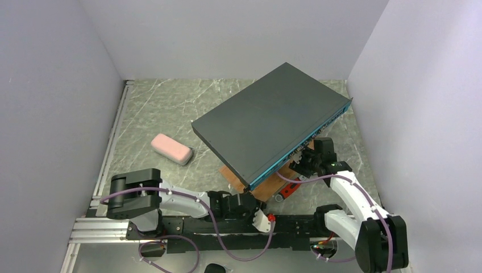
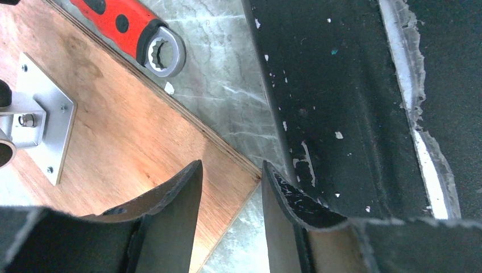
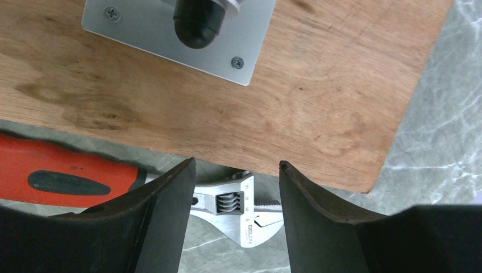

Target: Open the umbrella

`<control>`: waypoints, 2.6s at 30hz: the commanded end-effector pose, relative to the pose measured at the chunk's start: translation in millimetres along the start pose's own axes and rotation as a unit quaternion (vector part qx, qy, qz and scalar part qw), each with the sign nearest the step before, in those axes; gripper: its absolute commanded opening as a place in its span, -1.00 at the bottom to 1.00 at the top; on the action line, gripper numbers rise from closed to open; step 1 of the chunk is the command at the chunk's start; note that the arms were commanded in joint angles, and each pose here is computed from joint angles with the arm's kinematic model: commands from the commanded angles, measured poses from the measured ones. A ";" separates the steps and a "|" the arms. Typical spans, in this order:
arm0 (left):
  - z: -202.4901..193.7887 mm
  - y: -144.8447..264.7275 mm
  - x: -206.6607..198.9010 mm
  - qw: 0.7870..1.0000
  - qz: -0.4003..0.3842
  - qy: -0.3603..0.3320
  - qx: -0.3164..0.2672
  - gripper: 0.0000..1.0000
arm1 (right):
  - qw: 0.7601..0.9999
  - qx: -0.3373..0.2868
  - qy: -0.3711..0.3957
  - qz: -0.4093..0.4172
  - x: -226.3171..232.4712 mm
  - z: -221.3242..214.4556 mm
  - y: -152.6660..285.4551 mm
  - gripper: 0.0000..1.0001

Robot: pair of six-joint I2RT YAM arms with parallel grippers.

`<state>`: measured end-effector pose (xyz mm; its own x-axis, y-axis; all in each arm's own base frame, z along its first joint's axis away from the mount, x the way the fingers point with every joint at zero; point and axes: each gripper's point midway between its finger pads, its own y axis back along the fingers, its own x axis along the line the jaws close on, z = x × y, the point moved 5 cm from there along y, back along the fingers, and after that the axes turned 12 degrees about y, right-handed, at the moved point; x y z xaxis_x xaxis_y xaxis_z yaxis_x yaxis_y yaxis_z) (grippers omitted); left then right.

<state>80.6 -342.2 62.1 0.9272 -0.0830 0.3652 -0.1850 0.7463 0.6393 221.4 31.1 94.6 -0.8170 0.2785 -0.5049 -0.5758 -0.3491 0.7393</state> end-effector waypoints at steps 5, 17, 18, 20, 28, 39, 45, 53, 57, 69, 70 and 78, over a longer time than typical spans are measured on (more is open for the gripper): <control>-40.1 25.5 46.0 0.963 0.170 -0.037 0.208 0.03 | 1.000 -0.012 0.008 0.007 2.6 2.1 -3.9 0.13; -2.2 -5.6 28.6 0.944 0.211 -0.027 0.253 0.13 | 1.000 0.011 0.001 0.001 7.1 -7.9 -5.4 0.09; -0.9 -8.2 27.6 0.942 0.214 -0.028 0.258 0.11 | 1.000 0.011 -0.004 -0.001 5.9 -7.9 -5.9 0.08; -0.4 -13.4 23.7 0.940 0.209 -0.026 0.267 -0.01 | 1.000 0.010 -0.012 -0.003 4.0 -7.3 -6.7 0.08; 27.1 -16.1 9.2 0.956 0.162 -0.023 0.244 -1.00 | 1.000 0.009 -0.018 -0.003 5.9 -9.1 -4.4 0.07; -47.7 -17.8 -2.7 0.929 0.130 -0.057 0.342 -1.00 | 1.000 0.026 -0.016 0.004 3.9 -16.6 -3.7 0.03; -90.4 4.0 21.6 0.908 0.149 -0.057 0.388 -1.00 | 1.000 0.025 -0.001 0.011 9.6 -19.3 -5.9 0.03; -124.7 24.5 63.6 0.888 0.185 -0.036 0.420 -1.00 | 1.000 0.018 -0.018 0.017 1.8 -9.1 -23.8 0.01; -123.6 29.6 74.0 0.892 0.199 -0.031 0.405 -1.00 | 0.999 0.012 -0.032 0.024 -0.3 -3.4 -30.5 -0.01; 17.8 -9.6 7.7 0.962 0.106 -0.014 0.252 -1.00 | 0.999 0.018 -0.027 0.034 6.6 -6.2 -20.8 -0.07; 24.8 -15.9 2.1 0.964 0.099 -0.017 0.246 -1.00 | 0.999 0.019 -0.030 0.036 7.5 -6.5 -20.9 -0.07; 57.5 -41.4 -15.3 0.968 0.060 0.008 0.245 -1.00 | 0.998 0.022 -0.034 0.040 14.6 -9.9 -20.9 -0.08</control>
<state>61.4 -411.0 78.7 0.8589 -0.0056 0.5121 -0.4662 0.4054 0.7863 218.7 27.8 62.7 -0.8674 0.3060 -0.3925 -0.4786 -0.2964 0.8265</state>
